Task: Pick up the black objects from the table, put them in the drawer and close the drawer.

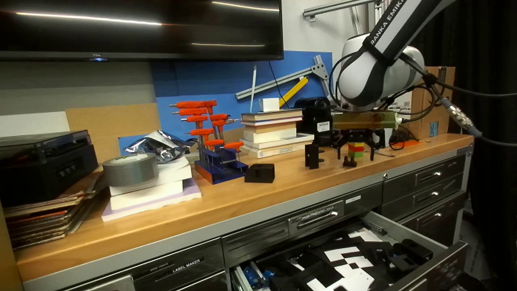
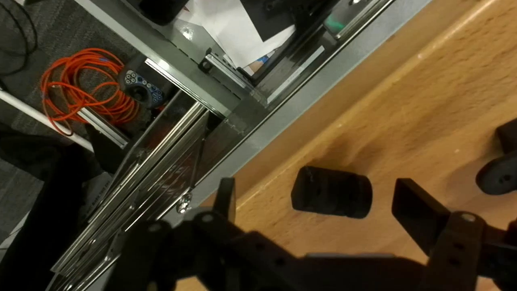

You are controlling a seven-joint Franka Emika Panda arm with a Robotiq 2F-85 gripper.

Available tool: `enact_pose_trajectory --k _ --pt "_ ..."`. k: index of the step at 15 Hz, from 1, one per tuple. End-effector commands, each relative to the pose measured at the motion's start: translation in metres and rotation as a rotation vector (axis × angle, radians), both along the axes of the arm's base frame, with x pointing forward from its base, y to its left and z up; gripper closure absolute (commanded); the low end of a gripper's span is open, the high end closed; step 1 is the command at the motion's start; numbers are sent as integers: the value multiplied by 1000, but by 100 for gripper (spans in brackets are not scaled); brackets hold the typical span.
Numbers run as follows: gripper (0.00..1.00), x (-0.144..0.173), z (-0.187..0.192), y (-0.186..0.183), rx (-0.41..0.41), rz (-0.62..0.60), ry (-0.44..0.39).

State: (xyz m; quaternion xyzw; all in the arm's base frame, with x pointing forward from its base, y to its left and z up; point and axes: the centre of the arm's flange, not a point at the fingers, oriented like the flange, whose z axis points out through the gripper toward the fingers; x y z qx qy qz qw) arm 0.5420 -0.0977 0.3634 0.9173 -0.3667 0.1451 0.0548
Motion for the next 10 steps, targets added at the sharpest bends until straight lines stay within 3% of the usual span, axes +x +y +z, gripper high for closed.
enact_pose_trajectory --k 1,7,8,10 --pt "0 1 -9 -3 -5 -20 -61" --pt "0 6 -24 -14 -7 -23 -61" --pt "25 7 -26 -15 -11 -23 -61" --pt "34 7 -29 -17 -14 -20 -57"
